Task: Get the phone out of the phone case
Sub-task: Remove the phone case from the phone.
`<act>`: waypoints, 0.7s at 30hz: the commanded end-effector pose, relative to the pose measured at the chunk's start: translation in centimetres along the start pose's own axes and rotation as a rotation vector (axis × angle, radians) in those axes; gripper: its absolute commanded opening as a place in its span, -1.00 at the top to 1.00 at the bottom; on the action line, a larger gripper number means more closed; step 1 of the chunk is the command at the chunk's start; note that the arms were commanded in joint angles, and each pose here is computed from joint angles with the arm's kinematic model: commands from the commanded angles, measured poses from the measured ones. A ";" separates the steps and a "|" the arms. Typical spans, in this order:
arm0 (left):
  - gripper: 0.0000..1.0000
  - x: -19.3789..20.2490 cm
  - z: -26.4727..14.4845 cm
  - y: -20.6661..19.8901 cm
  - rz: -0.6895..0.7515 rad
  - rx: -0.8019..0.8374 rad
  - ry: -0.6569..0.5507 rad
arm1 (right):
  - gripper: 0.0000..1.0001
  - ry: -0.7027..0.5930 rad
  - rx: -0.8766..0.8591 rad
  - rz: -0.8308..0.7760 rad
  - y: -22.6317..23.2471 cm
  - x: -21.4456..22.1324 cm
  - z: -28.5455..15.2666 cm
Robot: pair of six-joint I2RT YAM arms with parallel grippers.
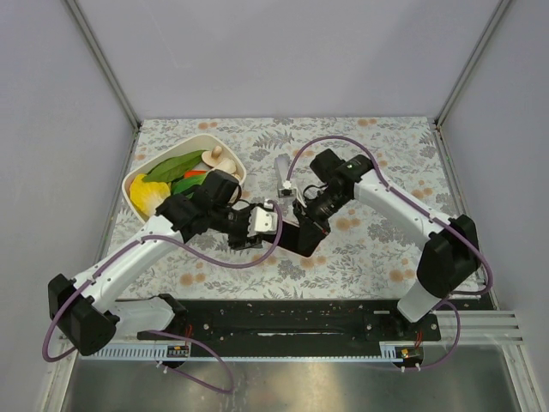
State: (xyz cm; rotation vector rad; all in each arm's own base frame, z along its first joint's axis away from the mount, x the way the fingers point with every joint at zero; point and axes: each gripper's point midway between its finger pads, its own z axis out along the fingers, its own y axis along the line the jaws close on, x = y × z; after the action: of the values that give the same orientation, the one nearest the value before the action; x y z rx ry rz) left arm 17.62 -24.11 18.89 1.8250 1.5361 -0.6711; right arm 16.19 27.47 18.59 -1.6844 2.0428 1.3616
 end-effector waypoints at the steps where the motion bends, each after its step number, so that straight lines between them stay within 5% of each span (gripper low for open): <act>1: -0.24 -7.1 -3.0 1.6 0.081 -0.059 -0.243 | 1.00 -0.136 0.076 -0.132 0.2 -4.1 -0.6; 4: -0.67 -7.3 -4.1 1.3 0.018 -0.045 -0.275 | 1.00 -0.159 0.131 -0.146 0.0 -4.7 -1.1; 8: -0.89 -8.0 -5.4 2.1 -0.108 -0.044 -0.359 | 1.00 -0.189 0.192 -0.153 -0.4 -5.2 -1.7; 14: -0.93 -9.6 -6.6 5.5 -0.333 -0.093 -0.504 | 1.00 -0.238 0.234 -0.173 -0.1 -5.8 -2.2; 21: -0.72 -10.7 -5.2 5.0 -0.432 0.087 -0.574 | 1.00 -0.261 0.256 -0.187 0.2 -6.2 -2.6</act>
State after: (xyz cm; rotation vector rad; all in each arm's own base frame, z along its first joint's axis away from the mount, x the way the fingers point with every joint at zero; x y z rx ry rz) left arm 21.35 -26.32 29.65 1.2064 1.5562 -1.1519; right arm 19.14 29.17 21.31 -1.4861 1.9046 1.1457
